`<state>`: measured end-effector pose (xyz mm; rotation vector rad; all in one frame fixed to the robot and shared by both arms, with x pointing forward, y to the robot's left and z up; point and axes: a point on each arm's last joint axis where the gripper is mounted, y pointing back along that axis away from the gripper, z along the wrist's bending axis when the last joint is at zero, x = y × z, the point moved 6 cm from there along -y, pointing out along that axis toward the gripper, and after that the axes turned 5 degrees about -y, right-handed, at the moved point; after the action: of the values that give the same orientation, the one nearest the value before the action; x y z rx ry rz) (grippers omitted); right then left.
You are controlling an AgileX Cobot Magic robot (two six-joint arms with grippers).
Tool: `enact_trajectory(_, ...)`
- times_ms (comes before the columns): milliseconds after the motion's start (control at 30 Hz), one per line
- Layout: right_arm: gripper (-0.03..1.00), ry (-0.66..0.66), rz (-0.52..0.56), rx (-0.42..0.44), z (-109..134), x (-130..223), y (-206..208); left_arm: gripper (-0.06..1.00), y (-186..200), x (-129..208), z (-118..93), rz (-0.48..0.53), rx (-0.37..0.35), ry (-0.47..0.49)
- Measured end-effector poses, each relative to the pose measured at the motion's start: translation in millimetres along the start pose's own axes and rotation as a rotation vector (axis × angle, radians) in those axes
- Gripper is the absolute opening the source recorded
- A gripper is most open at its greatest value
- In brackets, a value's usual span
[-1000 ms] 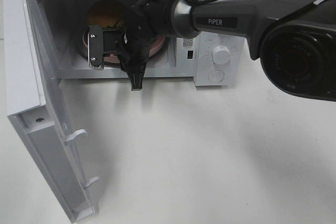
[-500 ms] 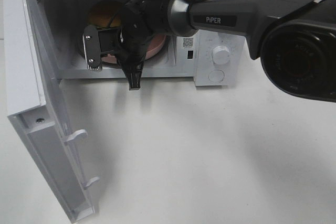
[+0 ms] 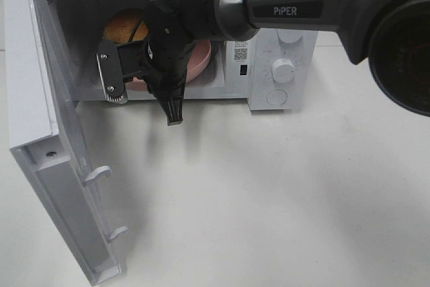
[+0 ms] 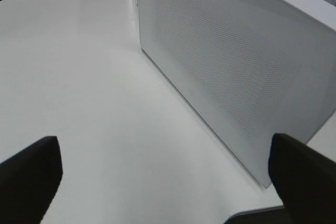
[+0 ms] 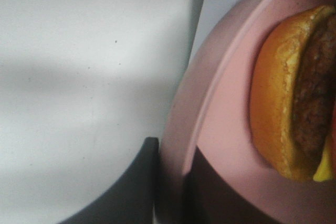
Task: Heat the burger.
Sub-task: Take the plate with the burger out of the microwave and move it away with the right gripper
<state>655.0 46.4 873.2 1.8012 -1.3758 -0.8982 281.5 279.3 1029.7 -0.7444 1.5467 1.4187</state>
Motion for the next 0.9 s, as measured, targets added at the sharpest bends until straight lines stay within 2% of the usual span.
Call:
enact_trajectory(667,0.11,0.093,-0.043,-0.046,54.1,-7.9,43.4,0.99,0.0,0.0,0.0,0.000,0.000,0.000)
enact_trajectory(900,0.11,0.063,-0.036,-0.068,72.0,-2.4,60.6,0.99,0.0,0.0,0.0,0.000,0.000,0.000)
